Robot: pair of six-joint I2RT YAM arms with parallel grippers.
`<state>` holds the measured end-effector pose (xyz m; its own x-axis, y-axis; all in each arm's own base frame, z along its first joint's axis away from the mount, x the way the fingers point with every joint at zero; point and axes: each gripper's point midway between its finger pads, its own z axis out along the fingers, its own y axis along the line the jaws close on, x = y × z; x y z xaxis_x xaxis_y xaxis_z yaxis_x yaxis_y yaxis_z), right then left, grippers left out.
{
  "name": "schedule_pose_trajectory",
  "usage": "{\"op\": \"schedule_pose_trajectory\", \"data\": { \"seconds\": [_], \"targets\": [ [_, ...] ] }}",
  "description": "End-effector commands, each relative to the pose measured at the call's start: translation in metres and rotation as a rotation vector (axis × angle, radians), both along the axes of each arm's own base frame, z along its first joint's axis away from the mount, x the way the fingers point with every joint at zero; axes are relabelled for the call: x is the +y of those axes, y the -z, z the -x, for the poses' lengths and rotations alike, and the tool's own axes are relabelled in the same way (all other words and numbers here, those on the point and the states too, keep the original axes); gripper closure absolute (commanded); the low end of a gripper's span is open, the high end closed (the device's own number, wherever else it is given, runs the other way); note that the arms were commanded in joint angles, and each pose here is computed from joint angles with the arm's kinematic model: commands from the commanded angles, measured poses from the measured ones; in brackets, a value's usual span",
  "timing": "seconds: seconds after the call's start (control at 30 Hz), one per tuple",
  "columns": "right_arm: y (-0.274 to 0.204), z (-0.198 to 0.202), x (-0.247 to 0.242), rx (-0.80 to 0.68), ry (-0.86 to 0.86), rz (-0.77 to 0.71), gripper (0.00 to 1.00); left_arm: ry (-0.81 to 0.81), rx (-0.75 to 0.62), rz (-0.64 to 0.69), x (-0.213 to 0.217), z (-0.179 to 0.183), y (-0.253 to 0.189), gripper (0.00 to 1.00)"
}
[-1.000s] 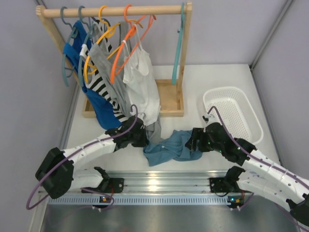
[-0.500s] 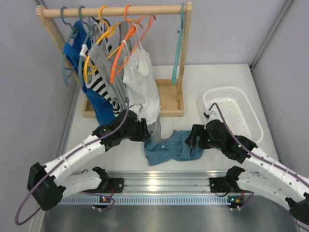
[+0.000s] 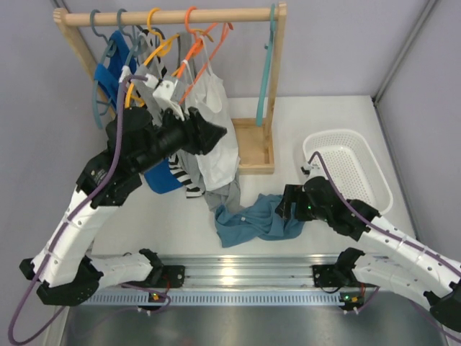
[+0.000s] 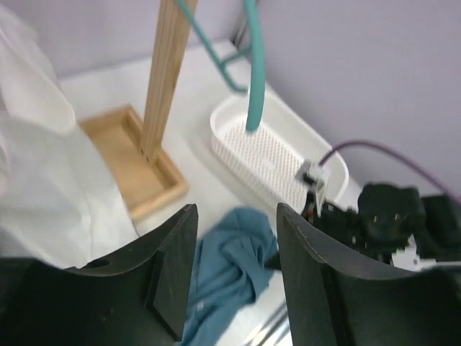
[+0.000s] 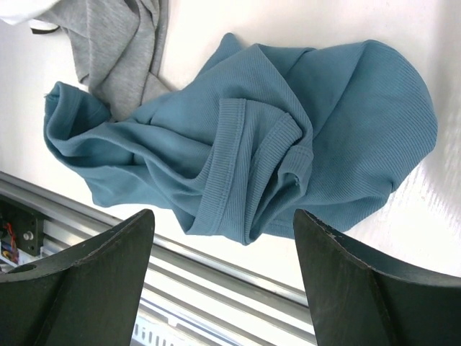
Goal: Place the tank top on the hanger
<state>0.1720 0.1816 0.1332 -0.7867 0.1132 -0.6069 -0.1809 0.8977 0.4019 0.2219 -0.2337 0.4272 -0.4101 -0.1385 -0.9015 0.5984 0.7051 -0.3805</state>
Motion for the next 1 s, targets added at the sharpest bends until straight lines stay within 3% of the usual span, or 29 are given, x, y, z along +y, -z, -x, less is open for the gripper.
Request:
{"op": "schedule_pose_trajectory", "data": {
  "seconds": [0.0, 0.13, 0.2, 0.43, 0.63, 0.97],
  "targets": [
    [-0.028, -0.008, 0.011, -0.073, -0.022, -0.048, 0.23, -0.087, -0.177, 0.009, -0.007, -0.04, -0.05, 0.46],
    [-0.029, -0.007, 0.009, -0.077, -0.017, -0.051, 0.23, -0.183, -0.307, 0.069, -0.014, -0.075, -0.101, 0.42],
    [-0.024, -0.006, 0.006, -0.071, -0.008, -0.042, 0.23, -0.22, -0.333, 0.052, -0.024, -0.096, -0.102, 0.37],
    [-0.019, -0.003, 0.005, -0.066, 0.001, -0.064, 0.23, -0.226, -0.486, 0.138, -0.046, -0.112, -0.135, 0.36],
    [-0.015, -0.003, 0.006, -0.057, -0.002, -0.057, 0.23, -0.211, -0.491, 0.138, -0.06, -0.116, -0.132, 0.36],
    [-0.013, 0.0, 0.009, -0.048, -0.012, -0.078, 0.24, -0.216, -0.503, 0.011, -0.088, -0.132, -0.102, 0.36]
  ]
}}
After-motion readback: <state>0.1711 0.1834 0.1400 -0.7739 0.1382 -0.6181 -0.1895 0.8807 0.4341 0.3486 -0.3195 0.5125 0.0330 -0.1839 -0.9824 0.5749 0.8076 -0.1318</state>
